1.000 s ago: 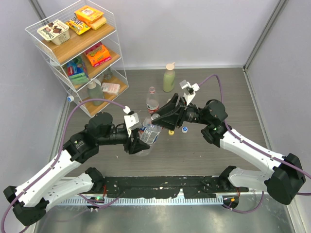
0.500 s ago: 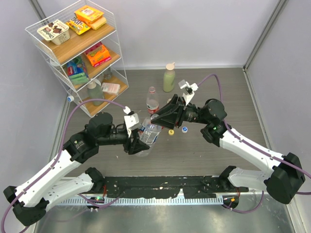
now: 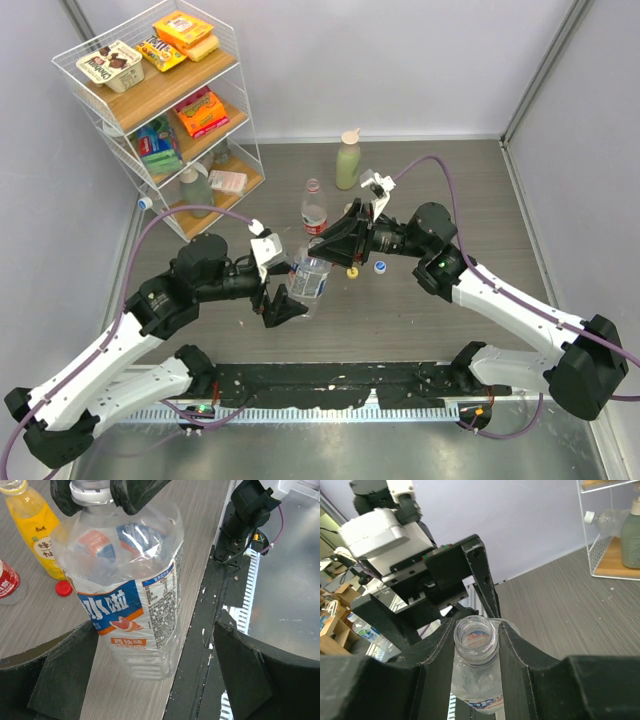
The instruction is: Unscrew the bottle caps
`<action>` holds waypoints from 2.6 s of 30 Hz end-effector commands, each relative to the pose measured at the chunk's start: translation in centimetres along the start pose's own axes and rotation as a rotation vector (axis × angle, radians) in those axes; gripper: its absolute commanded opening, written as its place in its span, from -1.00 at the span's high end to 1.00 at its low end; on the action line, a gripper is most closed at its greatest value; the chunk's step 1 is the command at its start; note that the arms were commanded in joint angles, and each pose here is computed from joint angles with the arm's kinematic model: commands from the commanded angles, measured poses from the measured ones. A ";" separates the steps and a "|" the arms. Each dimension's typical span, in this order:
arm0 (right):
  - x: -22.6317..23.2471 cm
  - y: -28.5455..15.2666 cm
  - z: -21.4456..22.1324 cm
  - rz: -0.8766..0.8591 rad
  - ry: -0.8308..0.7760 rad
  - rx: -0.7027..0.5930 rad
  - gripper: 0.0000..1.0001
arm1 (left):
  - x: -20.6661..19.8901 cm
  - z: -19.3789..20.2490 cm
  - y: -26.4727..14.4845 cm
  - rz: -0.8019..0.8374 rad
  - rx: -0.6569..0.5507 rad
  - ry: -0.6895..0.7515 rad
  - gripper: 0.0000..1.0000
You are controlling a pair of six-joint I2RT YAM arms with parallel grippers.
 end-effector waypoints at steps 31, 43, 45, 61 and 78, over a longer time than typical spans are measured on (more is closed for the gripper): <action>-7.4 -2.2 6.5 0.513 -0.244 0.109 0.97 | 1.7 -1.8 -1.4 -0.145 -0.087 0.049 -0.99; -7.4 -2.2 9.6 0.504 -0.250 0.169 0.97 | 1.7 -1.7 -1.4 -0.142 -0.084 0.046 -0.99; -7.4 -2.4 10.0 0.511 -0.252 0.174 0.97 | 1.7 -1.8 -1.4 -0.140 -0.085 0.046 -0.99; -6.3 -4.6 12.0 0.539 -0.245 0.174 0.15 | 1.8 -1.8 -1.4 -0.144 -0.082 0.046 -0.99; -4.3 -3.9 8.8 0.495 -0.231 0.086 -0.78 | 1.5 -2.1 -1.1 -0.120 -0.087 0.044 -0.99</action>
Point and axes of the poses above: each gripper's point midway between its finger pads, its own y axis out along the fingers, its own x axis along the line the jaws close on, z = x × y, the point moved 1 cm from there along -y, back along the fingers, and after that the axes turned 4 degrees about -y, right-handed, at the moved point
